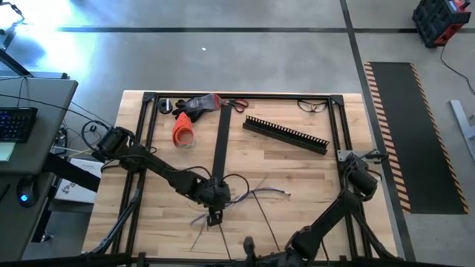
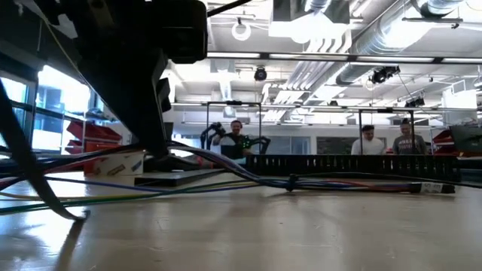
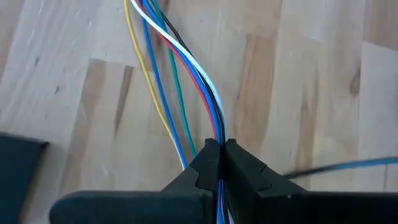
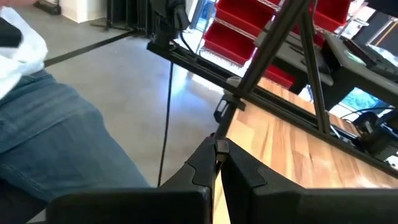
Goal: Ziptie cables
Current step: Wrap the black zip tie on the cables
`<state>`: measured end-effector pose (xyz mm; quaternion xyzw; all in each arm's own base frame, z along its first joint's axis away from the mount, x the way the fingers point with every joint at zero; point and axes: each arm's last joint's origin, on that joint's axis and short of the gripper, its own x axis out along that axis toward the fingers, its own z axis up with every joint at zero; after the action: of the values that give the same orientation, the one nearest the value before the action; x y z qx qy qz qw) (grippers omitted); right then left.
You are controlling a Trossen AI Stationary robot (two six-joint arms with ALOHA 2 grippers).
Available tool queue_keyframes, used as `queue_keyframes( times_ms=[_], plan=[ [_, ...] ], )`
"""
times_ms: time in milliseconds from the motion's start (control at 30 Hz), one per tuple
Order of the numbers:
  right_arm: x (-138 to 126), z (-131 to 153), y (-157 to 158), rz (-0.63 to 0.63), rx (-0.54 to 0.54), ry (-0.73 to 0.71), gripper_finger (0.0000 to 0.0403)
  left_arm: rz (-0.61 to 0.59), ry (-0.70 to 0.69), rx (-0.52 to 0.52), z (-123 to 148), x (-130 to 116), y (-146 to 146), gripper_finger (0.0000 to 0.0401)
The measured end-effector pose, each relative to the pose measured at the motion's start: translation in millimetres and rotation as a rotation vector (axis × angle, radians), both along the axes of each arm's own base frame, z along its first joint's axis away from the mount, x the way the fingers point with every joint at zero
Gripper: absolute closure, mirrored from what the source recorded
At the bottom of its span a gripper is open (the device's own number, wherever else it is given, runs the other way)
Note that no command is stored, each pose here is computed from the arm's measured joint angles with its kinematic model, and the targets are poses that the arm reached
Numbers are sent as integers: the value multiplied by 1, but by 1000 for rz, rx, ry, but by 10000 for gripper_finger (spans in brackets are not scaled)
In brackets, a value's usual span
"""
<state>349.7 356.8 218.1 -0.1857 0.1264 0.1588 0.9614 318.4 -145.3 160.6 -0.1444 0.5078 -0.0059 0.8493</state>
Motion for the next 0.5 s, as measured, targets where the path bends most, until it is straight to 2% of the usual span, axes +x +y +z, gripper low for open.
queue_keyframes(
  times_ms=[500],
  plan=[
    [25, 11, -40, -117, 41, 73, 403, -67, -27, 40, 2, -1, -3, 401]
  ],
)
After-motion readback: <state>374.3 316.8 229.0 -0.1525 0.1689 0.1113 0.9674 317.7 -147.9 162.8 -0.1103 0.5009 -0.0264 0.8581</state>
